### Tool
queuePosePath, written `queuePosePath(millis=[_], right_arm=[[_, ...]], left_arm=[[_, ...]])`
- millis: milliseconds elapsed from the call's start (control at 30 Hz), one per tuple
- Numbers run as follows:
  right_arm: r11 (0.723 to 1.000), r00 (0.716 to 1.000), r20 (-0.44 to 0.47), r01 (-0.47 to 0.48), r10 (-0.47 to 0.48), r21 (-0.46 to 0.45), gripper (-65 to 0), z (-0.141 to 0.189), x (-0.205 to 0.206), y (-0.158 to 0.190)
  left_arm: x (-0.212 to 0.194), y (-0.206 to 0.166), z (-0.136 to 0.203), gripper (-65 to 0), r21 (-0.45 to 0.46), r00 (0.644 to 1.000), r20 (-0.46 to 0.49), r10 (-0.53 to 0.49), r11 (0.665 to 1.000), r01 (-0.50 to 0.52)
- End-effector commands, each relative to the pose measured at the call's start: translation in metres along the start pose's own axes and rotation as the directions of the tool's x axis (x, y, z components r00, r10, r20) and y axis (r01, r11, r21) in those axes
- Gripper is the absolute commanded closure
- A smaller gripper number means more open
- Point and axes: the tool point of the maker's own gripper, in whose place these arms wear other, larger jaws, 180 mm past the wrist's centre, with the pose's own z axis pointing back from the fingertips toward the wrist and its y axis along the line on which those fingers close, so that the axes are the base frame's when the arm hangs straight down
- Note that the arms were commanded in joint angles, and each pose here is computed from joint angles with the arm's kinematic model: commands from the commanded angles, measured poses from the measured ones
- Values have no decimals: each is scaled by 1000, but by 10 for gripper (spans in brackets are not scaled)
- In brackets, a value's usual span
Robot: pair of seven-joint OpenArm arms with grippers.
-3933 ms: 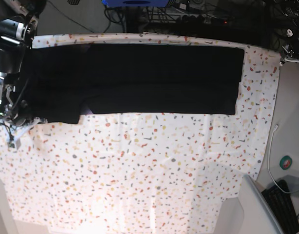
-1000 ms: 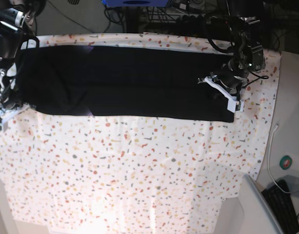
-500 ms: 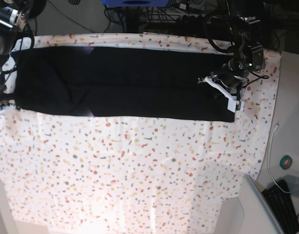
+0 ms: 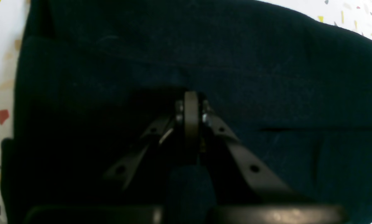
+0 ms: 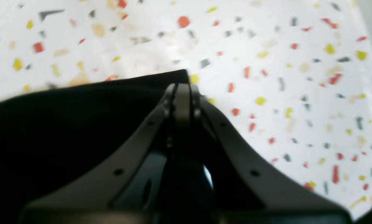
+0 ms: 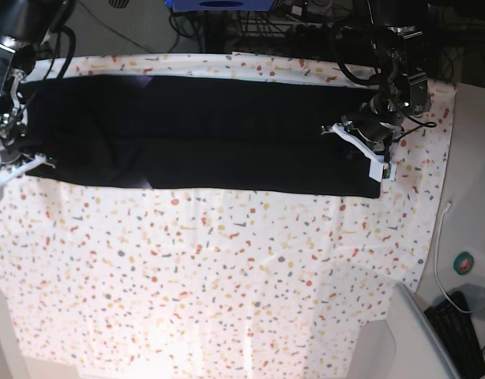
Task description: Layout the t-shirt on the table in an organized manner, then fold the t-shirt properly
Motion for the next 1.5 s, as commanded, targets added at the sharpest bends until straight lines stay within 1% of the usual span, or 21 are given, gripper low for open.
queuePosePath(millis=[0,67,233,267,367,433,467,633,700,767,833,900,967,1067,1100,1167,1200,1233,1333,1400,1467], right_arm=[[1000,999,41,-13,13,3,0,0,16,-3],[999,999,33,-21,20,25,0,-3,15,2],[999,999,38,-16,15,33,0,-6,20,4],[999,1000,21,-9,9,36,0,-11,16,4],[998,996,-74,44,-40,55,0,-36,-7,8],[997,994,-101,55,-50,46,0,-46,-15,-1],[997,994,-98,61,-56,46,0,-48,-17,-1],[999,999,2,32,-32,35,0,-36,8,-6],[999,998,55,12,-14,29,0,-28,25,-7],[1000,997,82,10,-13,30,0,-21,30,-4],[1000,993,122,-1,-2,26,0,-12,41,-3],[1000,989,144,-17,15,17,0,-4,44,-6],[999,987,156,-32,29,15,0,0,46,-5],[999,987,157,-33,31,14,0,1,46,-6],[999,987,157,-34,32,15,0,1,46,-5],[999,987,157,-33,31,16,0,1,45,-5],[999,987,157,-33,31,16,0,1,45,-5],[999,987,155,-33,30,16,0,1,45,-5],[999,988,149,-37,34,17,0,1,42,-4],[999,989,142,-39,36,16,0,1,38,-5],[999,990,139,-39,36,16,0,1,37,-5]], left_arm=[[-23,16,4,0,67,994,-103,-20,997,27],[-19,16,4,0,67,995,-96,-25,997,31],[-6,13,7,0,64,997,-63,-41,997,45],[-5,13,7,0,64,997,-60,-42,997,46],[-4,12,8,0,64,997,-56,-44,997,48],[-4,12,8,0,64,997,-56,-44,997,48],[-4,12,8,0,64,997,-56,-44,997,48],[-1,13,8,0,64,998,-50,-48,997,51],[5,15,11,0,69,997,-38,-60,996,63],[16,12,15,0,68,997,-16,-77,995,78],[22,16,24,0,84,997,-25,-76,993,78],[37,34,41,0,137,999,-3,-49,989,49],[52,44,57,0,167,999,35,-15,986,9],[74,56,83,0,174,994,97,44,983,-61],[76,61,91,-59,174,993,100,62,982,-79],[87,67,101,-197,156,989,124,79,983,-98],[89,70,102,-244,147,988,130,85,984,-104],[91,74,103,-262,145,987,133,90,983,-110],[83,83,104,-263,152,992,99,77,984,-91],[76,81,101,-265,121,996,77,41,991,-50],[66,82,98,-283,90,998,51,21,996,-25]])
